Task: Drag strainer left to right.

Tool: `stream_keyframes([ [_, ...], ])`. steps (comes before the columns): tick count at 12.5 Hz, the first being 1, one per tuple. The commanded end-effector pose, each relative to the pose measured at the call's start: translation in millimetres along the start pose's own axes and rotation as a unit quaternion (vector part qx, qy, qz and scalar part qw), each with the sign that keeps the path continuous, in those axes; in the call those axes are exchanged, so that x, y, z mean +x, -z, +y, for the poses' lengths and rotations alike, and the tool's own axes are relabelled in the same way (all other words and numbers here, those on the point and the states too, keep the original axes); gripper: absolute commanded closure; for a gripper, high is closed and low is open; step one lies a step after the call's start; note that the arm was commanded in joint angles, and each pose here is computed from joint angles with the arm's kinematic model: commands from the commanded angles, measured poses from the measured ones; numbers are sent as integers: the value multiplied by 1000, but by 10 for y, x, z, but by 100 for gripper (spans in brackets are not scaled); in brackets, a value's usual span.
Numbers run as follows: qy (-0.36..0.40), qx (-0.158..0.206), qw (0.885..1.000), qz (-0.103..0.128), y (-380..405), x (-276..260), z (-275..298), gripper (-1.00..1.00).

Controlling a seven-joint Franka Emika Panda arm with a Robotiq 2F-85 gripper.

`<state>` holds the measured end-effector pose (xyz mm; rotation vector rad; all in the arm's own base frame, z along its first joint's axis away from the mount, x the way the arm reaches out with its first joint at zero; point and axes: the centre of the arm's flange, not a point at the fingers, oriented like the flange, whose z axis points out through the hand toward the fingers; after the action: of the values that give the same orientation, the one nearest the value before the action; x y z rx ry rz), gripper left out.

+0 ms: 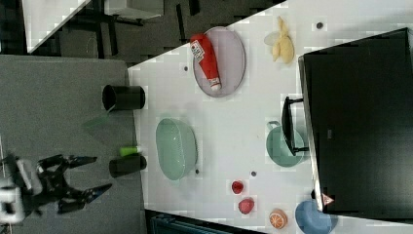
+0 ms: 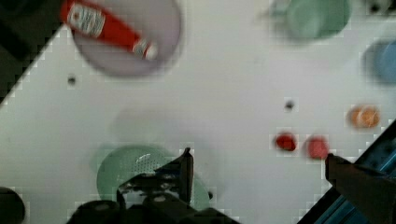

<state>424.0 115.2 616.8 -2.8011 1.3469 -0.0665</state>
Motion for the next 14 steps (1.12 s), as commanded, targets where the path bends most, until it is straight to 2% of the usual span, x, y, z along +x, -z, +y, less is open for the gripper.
stream_keyframes([
  [1, -64, -39, 997, -5, -694, -685, -572, -100],
  [4, -137, -34, 990, -13, -1321, -1250, -1072, -100],
  [7, -220, -34, 974, -33, -1990, -1601, -1383, -100],
  [9, -251, -46, 966, -32, -2448, -1658, -1480, -100],
  [11, -258, -50, 964, -29, -2889, -1657, -1560, -100],
  [14, -273, -41, 960, -47, -3442, -1654, -1652, -100],
])
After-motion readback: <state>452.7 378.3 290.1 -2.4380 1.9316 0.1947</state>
